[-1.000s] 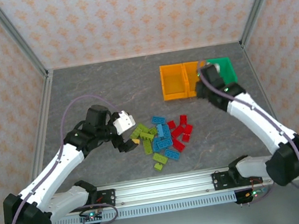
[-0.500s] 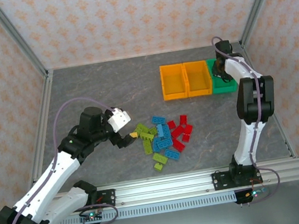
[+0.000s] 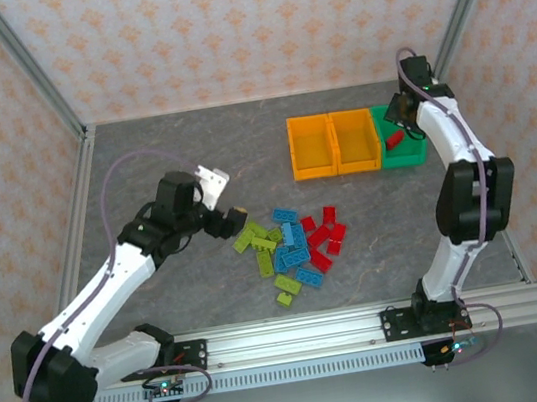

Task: Sort the legos into containers by color

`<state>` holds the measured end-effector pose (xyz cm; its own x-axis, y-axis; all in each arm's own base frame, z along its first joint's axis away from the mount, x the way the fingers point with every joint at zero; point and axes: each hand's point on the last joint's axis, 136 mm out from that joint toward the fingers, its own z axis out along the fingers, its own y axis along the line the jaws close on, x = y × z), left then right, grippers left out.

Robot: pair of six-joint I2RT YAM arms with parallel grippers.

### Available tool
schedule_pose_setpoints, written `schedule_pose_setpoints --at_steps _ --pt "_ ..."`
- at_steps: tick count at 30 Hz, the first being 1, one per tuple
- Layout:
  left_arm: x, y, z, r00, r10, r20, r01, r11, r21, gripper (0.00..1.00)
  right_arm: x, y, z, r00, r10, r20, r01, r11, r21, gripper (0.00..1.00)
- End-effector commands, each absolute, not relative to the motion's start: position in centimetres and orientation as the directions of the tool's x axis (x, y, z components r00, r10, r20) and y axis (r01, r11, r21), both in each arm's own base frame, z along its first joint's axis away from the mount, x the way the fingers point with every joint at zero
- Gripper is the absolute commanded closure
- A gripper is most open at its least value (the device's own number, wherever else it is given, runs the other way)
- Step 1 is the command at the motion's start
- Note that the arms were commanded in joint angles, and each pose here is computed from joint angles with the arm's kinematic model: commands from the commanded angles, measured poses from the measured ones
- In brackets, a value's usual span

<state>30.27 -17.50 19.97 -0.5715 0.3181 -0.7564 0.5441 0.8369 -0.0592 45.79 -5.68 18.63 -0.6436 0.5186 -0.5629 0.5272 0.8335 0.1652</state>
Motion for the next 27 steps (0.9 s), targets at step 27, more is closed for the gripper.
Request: schedule_pose_setpoints --at_steps 27 --pt "26.0 -17.7 4.4 -0.934 0.306 -0.184 0.331 0.935 -0.124 0.46 21.8 14.5 20.2 -0.94 0.207 -0.27 0.035 0.848 0.528 0.33"
